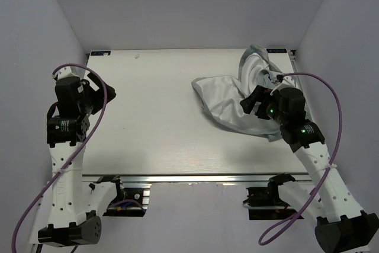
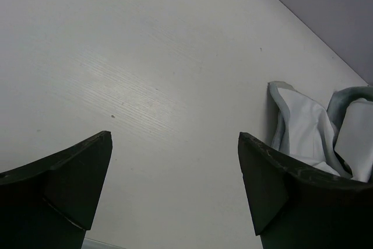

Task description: Zip up the jacket

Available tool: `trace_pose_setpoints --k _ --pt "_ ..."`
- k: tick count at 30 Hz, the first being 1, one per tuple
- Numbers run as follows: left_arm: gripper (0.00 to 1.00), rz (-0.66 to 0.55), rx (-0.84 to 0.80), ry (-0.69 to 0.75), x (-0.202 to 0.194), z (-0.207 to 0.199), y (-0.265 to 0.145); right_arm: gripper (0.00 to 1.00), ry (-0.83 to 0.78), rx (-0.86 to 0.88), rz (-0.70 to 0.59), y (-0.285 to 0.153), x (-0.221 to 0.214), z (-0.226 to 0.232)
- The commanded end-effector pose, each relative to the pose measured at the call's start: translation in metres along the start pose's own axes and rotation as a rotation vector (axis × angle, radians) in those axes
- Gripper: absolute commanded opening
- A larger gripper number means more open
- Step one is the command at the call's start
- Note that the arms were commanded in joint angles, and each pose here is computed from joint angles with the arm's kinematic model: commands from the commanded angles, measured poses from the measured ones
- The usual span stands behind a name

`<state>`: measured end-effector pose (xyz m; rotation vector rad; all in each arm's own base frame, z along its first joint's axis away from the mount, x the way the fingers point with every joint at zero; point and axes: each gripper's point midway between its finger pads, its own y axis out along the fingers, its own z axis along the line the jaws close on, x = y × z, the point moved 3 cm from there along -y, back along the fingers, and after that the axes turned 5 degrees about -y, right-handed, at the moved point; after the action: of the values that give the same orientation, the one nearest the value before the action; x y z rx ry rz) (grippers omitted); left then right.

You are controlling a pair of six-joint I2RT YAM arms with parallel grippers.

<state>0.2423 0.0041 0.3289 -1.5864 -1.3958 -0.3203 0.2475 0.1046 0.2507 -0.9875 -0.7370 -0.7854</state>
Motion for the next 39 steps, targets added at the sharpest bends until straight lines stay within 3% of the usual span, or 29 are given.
trace_pose_setpoints --k 1,7,13,19,24,30,34,36,37,38,39 --pt "0.98 -0.031 0.052 -0.004 0.003 0.009 -0.004 0.89 -0.011 -0.037 -0.059 -0.004 0.016 -0.003" --pt "0.98 -0.041 0.055 -0.006 0.003 0.01 -0.002 0.89 -0.008 -0.05 -0.087 0.007 0.011 -0.009" --pt "0.98 -0.029 0.005 0.025 -0.001 0.005 0.005 0.89 -0.024 -0.269 -0.031 0.026 0.036 -0.033" --pt "0.98 0.099 -0.076 0.066 -0.024 -0.003 0.031 0.89 0.0 -0.483 0.073 0.066 0.076 -0.089" --pt "0.98 0.185 -0.071 0.079 -0.042 0.001 0.055 0.89 -0.038 -0.464 0.168 0.115 0.09 -0.122" --pt "0.98 0.243 -0.078 0.076 -0.057 0.005 0.074 0.89 -0.002 -0.365 0.334 0.187 0.04 -0.138" --pt "0.98 0.279 -0.059 0.08 -0.06 0.007 0.078 0.88 0.026 -0.426 0.468 0.214 -0.024 -0.158" --pt "0.98 0.283 -0.027 0.086 -0.061 0.011 0.08 0.75 -0.005 -0.402 0.482 0.221 -0.035 -0.149" --pt "0.98 0.278 -0.016 0.086 -0.06 0.013 0.08 0.63 -0.016 -0.386 0.477 0.223 -0.035 -0.142" --pt "0.98 0.274 -0.002 0.087 -0.06 0.015 0.081 0.35 -0.032 -0.352 0.462 0.226 -0.03 -0.133" --pt "0.98 0.273 -0.006 0.088 -0.06 0.015 0.08 0.21 -0.063 -0.296 0.452 0.23 -0.026 -0.117"
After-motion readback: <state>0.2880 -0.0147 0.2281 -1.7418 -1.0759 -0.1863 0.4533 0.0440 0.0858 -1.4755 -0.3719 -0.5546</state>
